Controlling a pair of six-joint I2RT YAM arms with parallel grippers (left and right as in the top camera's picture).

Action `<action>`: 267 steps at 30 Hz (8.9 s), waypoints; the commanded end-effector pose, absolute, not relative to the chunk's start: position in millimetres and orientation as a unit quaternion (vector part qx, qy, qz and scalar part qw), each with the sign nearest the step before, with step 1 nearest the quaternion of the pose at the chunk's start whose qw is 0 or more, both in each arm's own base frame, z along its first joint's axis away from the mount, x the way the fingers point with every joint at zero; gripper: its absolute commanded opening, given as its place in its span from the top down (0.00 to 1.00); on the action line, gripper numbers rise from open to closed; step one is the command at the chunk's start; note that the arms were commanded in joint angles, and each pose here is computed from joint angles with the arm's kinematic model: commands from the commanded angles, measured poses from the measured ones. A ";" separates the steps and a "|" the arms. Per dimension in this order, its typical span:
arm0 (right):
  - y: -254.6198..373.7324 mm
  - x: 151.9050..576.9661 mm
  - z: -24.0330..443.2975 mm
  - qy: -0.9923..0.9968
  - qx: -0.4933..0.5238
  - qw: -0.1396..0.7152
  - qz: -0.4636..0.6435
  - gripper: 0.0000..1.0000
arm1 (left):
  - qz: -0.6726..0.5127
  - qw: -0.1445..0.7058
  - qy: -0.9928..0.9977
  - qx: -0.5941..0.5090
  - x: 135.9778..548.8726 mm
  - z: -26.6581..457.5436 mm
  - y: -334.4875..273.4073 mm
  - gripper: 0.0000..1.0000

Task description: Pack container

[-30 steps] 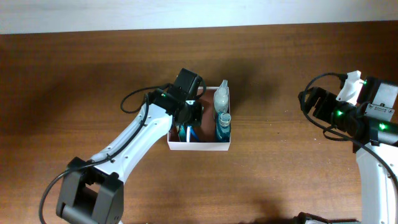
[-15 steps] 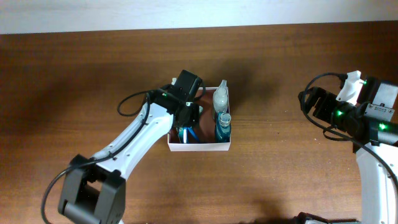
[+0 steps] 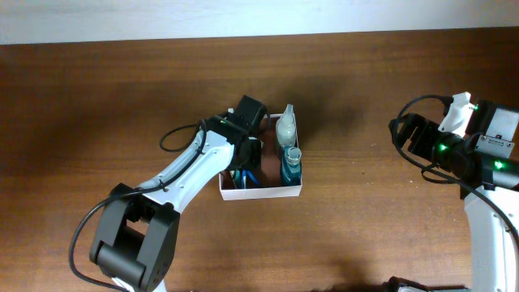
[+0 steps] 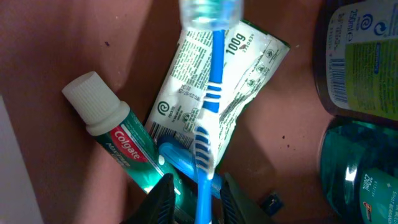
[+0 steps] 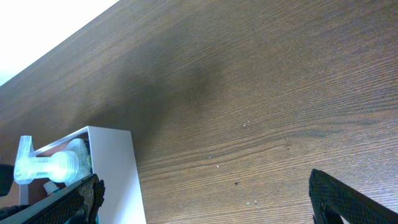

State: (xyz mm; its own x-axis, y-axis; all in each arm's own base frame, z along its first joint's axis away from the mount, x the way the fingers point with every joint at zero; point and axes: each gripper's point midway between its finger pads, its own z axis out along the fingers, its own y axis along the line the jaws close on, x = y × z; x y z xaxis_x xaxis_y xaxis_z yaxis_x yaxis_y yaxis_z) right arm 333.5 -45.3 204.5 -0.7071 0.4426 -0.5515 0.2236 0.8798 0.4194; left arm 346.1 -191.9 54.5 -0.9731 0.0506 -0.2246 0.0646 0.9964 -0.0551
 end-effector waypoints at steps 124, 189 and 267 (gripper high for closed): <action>46.2 230.9 242.5 0.627 -0.121 0.769 0.033 0.02 | 0.056 0.192 0.965 -0.170 388.7 168.1 4.7 0.01; 35.6 243.5 157.5 0.722 -0.119 0.682 0.000 0.02 | 0.023 0.312 0.934 -0.173 308.6 246.0 8.2 0.01; 35.6 243.5 157.5 0.722 -0.119 0.682 0.000 0.02 | 0.063 0.672 0.738 0.016 244.2 157.8 13.6 0.01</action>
State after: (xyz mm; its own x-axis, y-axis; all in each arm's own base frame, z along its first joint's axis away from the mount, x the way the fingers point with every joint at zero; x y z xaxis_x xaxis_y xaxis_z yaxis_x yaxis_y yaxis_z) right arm 243.7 35.2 159.7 -0.0393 -0.1681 -0.9850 -0.1719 0.9722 -0.1590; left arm 244.1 15.1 159.5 -0.0999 0.0892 -0.9910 -0.0748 0.9925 0.0969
